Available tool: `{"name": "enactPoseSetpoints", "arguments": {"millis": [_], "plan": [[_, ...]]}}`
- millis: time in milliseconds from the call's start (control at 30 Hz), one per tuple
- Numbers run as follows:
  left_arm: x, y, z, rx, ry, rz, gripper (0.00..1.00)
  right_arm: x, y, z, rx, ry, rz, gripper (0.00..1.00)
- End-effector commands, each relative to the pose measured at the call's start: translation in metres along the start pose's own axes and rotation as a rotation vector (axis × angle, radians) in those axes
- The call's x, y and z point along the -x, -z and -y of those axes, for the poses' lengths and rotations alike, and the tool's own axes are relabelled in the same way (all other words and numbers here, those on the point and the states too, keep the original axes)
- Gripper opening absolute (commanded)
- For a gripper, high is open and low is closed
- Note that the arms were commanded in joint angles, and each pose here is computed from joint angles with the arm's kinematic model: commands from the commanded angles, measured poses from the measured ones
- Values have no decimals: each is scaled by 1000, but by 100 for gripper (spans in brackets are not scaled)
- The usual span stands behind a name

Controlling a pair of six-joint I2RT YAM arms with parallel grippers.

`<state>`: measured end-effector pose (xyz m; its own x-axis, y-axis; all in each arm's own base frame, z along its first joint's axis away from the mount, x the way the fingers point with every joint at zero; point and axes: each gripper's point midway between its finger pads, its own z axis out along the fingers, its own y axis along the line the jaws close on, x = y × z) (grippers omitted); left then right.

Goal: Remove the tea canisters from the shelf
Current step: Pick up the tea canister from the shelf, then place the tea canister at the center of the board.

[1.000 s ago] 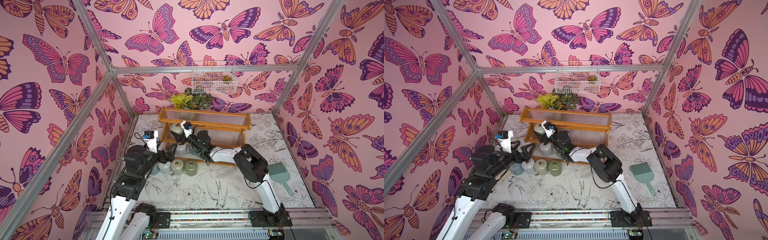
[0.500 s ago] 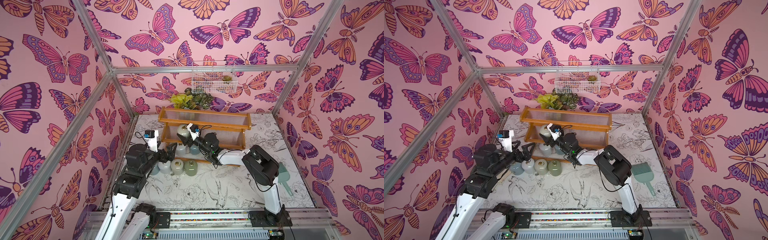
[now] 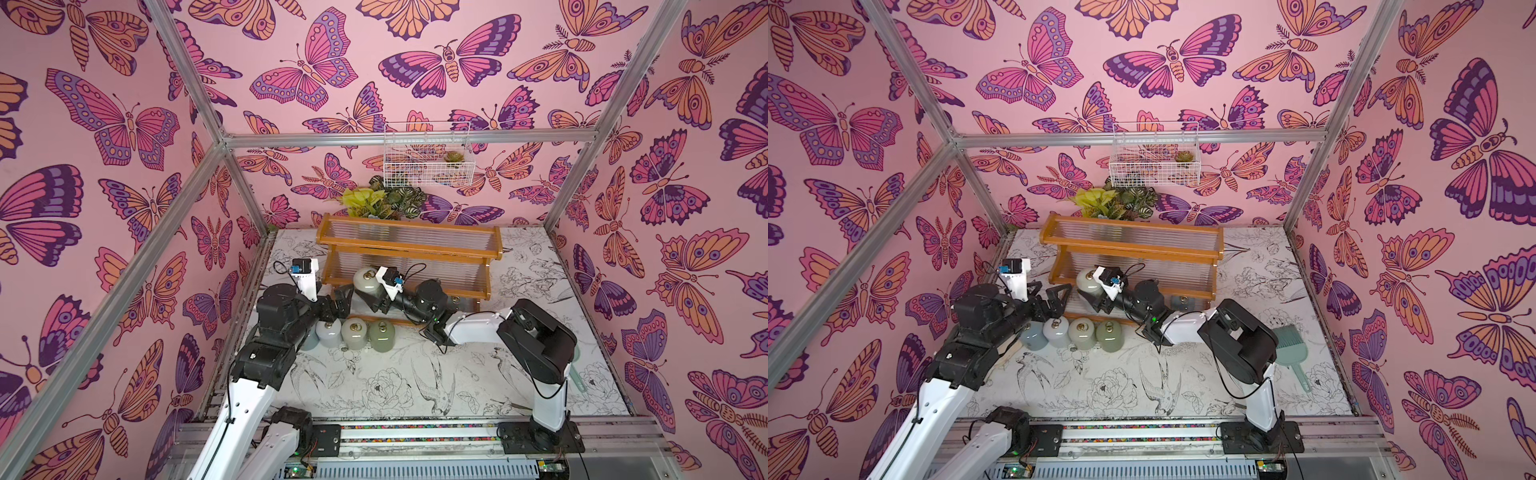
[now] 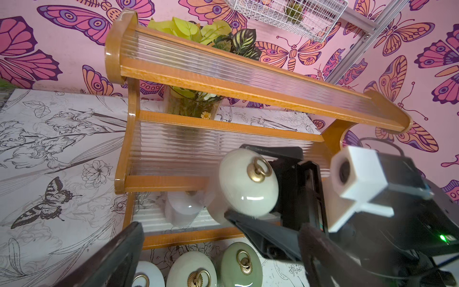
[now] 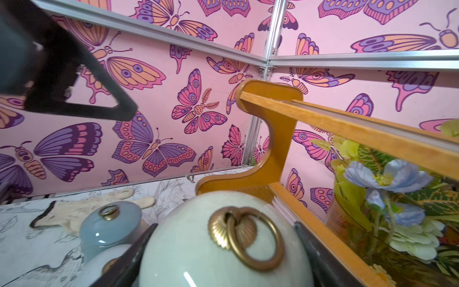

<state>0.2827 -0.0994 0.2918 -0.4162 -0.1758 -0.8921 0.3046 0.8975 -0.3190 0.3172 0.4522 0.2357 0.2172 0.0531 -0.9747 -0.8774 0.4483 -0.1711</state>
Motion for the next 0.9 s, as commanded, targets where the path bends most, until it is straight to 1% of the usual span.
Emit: {"name": "enactPoseSetpoints", "arguments": {"millis": [0, 167, 333, 467, 667, 867], "plan": [[13, 3, 4, -1, -8, 33, 100, 39, 4, -26, 62, 34, 113, 62], [12, 5, 1, 15, -9, 39, 100, 41, 8, -63, 134, -5, 144, 62], [13, 10, -1, 32, -18, 43, 100, 40, 11, -100, 196, -14, 163, 62], [12, 12, -2, 40, -19, 40, 100, 39, 12, -124, 241, -55, 188, 62], [9, 16, -2, 42, -12, 37, 100, 23, 6, -153, 308, -93, 175, 62], [11, 20, -1, 40, -9, 40, 100, 3, -1, -170, 339, -126, 144, 61]]}}
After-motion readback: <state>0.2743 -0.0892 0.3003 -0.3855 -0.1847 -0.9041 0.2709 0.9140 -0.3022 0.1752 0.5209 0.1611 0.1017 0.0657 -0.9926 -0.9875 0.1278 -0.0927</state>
